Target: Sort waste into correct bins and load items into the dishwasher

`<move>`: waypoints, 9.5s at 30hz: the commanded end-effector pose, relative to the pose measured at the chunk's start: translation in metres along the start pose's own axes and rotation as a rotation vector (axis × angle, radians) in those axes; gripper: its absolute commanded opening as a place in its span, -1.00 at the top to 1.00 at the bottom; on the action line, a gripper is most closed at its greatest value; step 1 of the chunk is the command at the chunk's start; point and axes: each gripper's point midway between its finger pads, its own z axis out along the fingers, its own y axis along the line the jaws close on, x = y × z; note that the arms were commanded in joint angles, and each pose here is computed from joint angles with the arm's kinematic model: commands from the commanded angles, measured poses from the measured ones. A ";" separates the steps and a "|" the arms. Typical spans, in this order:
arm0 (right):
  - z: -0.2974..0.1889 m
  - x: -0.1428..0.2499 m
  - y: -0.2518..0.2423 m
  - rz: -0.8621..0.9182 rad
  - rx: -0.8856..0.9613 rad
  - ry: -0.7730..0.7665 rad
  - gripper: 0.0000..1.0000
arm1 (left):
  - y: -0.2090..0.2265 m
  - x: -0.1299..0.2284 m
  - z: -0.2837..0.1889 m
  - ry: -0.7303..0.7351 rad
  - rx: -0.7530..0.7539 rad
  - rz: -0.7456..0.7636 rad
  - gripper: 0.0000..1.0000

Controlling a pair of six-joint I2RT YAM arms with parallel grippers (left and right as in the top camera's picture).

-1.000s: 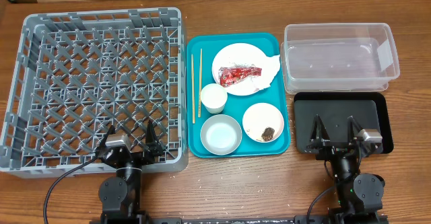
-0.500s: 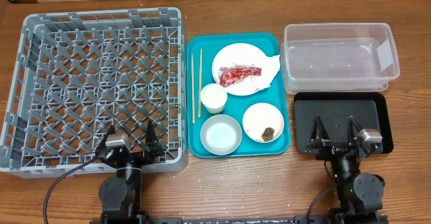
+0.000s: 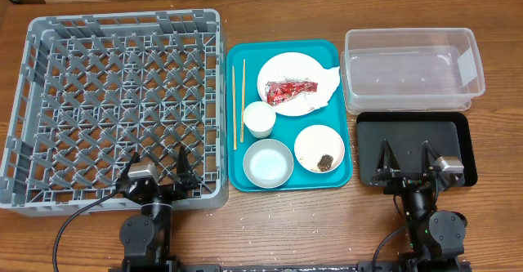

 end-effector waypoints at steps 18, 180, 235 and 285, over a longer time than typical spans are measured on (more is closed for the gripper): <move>0.000 0.000 -0.003 -0.003 0.010 -0.010 -1.00 | 0.002 0.000 0.000 -0.005 -0.008 0.021 -0.99; 0.242 0.196 0.134 -0.456 -0.043 1.133 -0.89 | -0.094 -0.174 -0.011 0.386 0.306 -0.078 -1.00; 0.203 -0.039 -0.043 0.196 0.575 1.127 0.93 | -0.094 -0.174 -0.011 0.386 0.306 -0.078 -0.99; 0.296 0.186 0.103 -0.253 0.236 1.211 -0.32 | -0.094 -0.174 -0.011 0.386 0.306 -0.078 -1.00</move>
